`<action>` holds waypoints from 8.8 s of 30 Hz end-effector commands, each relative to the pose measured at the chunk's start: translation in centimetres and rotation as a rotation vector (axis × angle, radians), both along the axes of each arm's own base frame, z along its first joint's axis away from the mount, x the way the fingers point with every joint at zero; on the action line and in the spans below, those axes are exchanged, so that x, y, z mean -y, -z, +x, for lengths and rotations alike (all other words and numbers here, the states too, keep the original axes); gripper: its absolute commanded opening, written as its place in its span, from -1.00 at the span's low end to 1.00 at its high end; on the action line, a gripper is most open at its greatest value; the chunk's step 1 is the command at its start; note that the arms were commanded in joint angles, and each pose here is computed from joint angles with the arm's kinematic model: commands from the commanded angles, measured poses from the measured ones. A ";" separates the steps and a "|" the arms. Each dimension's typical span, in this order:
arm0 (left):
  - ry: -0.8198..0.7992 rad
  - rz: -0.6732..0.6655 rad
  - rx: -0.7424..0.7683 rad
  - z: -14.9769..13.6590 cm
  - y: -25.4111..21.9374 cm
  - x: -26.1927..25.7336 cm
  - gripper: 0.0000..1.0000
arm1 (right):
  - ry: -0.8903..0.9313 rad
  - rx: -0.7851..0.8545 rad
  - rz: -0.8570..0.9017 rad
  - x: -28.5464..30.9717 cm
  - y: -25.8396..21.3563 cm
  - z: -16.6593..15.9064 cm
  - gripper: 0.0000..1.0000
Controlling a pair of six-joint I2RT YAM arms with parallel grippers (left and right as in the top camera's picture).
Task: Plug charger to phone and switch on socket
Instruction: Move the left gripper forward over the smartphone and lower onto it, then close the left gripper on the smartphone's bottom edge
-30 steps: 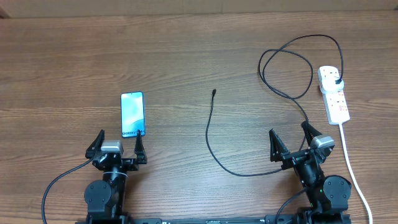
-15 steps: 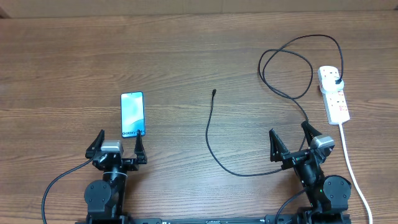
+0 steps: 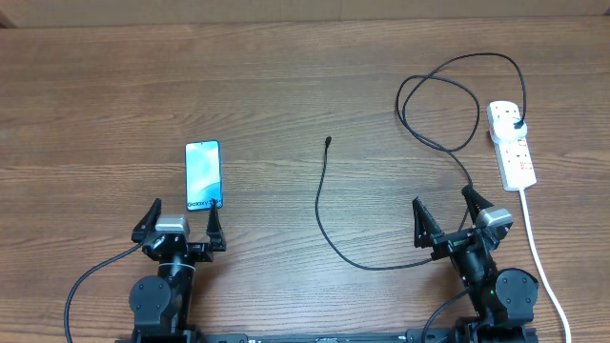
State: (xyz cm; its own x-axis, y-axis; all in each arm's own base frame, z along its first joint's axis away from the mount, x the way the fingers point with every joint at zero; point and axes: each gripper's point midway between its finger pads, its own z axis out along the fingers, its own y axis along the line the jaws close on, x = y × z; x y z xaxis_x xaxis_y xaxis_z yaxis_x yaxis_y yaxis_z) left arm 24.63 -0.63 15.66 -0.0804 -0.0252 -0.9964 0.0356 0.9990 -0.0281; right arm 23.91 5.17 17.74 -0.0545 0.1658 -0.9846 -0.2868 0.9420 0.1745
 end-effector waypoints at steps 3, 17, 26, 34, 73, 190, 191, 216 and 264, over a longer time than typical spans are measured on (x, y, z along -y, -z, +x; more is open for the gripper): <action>0.027 -0.038 0.008 -0.1 -0.1 0.4 0.99 | -0.005 0.006 -0.001 -0.1 0.1 0.0 1.00; 0.057 -0.039 0.021 -0.7 -5.5 1.0 0.99 | -0.005 0.006 -0.001 -0.1 0.1 0.0 1.00; 0.125 -0.050 -0.066 1.0 -9.6 2.1 0.99 | -0.005 0.006 -0.001 -0.1 0.1 0.0 1.00; 0.125 -0.069 -0.306 4.1 -11.9 2.2 0.99 | -0.005 0.006 -0.001 -0.1 0.1 0.0 1.00; -0.049 -0.023 -1.403 11.7 4.2 -0.7 0.99 | -0.005 0.006 -0.001 -0.1 0.1 0.0 1.00; -0.061 -0.089 -1.610 10.0 19.2 7.5 0.74 | -0.005 0.006 -0.001 -0.1 0.1 0.0 1.00; -0.036 -0.067 -1.613 9.8 19.2 7.5 0.75 | -0.005 0.006 -0.001 -0.1 0.1 0.0 1.00; 0.011 0.023 -1.579 10.5 19.4 6.9 0.75 | -0.005 0.006 -0.001 -0.1 0.1 0.0 0.99; -0.038 0.014 -1.563 12.0 17.1 6.8 0.53 | -0.005 0.006 -0.001 -0.1 0.1 0.0 1.00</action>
State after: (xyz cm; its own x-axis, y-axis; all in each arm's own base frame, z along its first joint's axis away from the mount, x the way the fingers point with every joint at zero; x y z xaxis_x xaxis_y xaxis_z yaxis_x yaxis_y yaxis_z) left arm 37.47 -6.95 -0.02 -0.9991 -0.0427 0.0036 -0.0426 0.9990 0.0159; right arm 23.91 5.17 17.76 -0.0533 0.1655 -0.9848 -0.2870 0.9420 0.1738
